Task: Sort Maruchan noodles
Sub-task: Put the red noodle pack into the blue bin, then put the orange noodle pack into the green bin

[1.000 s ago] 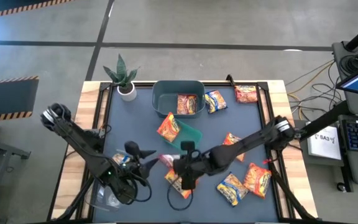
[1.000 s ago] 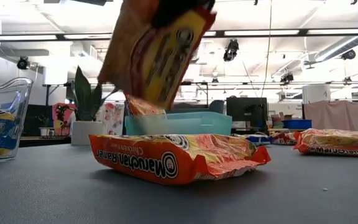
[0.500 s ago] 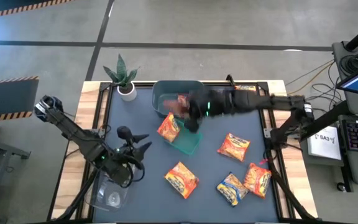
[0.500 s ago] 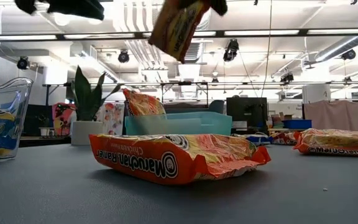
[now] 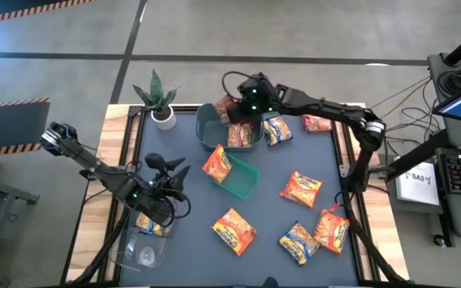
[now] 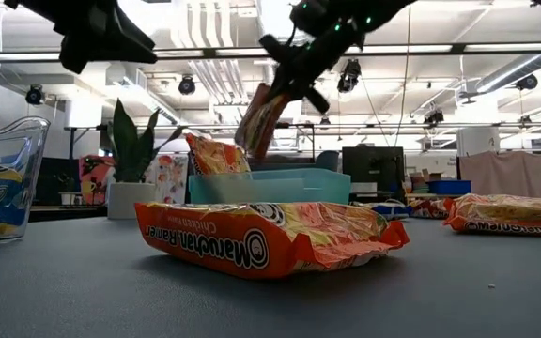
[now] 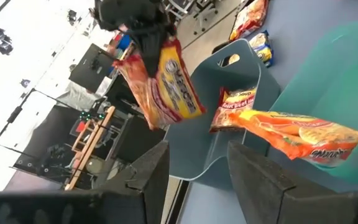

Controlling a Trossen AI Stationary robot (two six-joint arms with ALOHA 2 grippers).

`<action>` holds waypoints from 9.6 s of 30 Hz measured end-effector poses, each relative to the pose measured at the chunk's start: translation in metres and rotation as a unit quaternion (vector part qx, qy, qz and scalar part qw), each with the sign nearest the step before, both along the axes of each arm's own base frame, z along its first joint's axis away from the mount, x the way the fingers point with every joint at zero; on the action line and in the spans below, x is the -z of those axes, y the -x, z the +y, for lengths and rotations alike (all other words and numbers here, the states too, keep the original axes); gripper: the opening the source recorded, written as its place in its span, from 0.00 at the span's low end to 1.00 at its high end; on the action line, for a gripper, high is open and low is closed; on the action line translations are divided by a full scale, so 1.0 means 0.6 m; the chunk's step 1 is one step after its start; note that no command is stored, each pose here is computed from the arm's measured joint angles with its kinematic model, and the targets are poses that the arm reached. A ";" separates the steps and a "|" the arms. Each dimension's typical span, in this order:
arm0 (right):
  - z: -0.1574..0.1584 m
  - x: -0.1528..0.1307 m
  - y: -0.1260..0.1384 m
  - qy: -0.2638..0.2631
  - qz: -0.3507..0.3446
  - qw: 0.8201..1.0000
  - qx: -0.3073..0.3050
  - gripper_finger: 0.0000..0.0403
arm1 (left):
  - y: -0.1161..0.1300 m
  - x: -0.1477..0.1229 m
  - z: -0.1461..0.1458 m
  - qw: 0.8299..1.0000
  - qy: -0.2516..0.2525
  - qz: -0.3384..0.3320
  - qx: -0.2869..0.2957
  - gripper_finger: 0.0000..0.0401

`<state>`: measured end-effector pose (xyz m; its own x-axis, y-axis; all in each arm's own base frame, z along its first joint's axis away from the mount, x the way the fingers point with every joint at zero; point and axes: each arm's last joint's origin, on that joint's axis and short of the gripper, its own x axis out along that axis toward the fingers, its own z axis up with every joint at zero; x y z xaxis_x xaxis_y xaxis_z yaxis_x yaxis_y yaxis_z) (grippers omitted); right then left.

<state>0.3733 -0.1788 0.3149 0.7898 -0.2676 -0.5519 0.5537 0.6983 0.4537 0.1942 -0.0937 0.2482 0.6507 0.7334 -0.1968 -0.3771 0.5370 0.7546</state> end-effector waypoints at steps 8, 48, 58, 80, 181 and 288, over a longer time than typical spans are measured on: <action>-0.008 0.032 -0.033 -0.040 -0.038 0.998 0.033 0.04 | 0.012 -0.006 0.005 0.999 0.023 -0.026 0.000 0.36; 0.012 0.097 -0.049 -0.027 0.071 0.995 0.067 0.35 | 0.015 -0.006 -0.002 0.998 0.047 -0.034 0.016 0.36; 0.064 0.048 -0.043 -0.006 0.064 0.998 -0.016 0.18 | 0.015 -0.005 -0.002 0.998 0.054 -0.034 0.018 0.36; 0.298 0.044 0.061 0.085 0.105 0.987 -0.084 0.02 | 0.007 -0.015 -0.009 0.993 0.098 -0.048 0.040 0.36; 0.588 0.240 0.088 -0.248 0.183 0.948 -0.079 0.74 | -0.157 0.211 -0.158 0.922 0.354 0.070 0.138 0.20; 0.537 0.310 0.048 -0.226 -0.015 0.958 -0.175 0.37 | -0.120 0.170 -0.193 0.951 0.277 0.013 0.139 0.20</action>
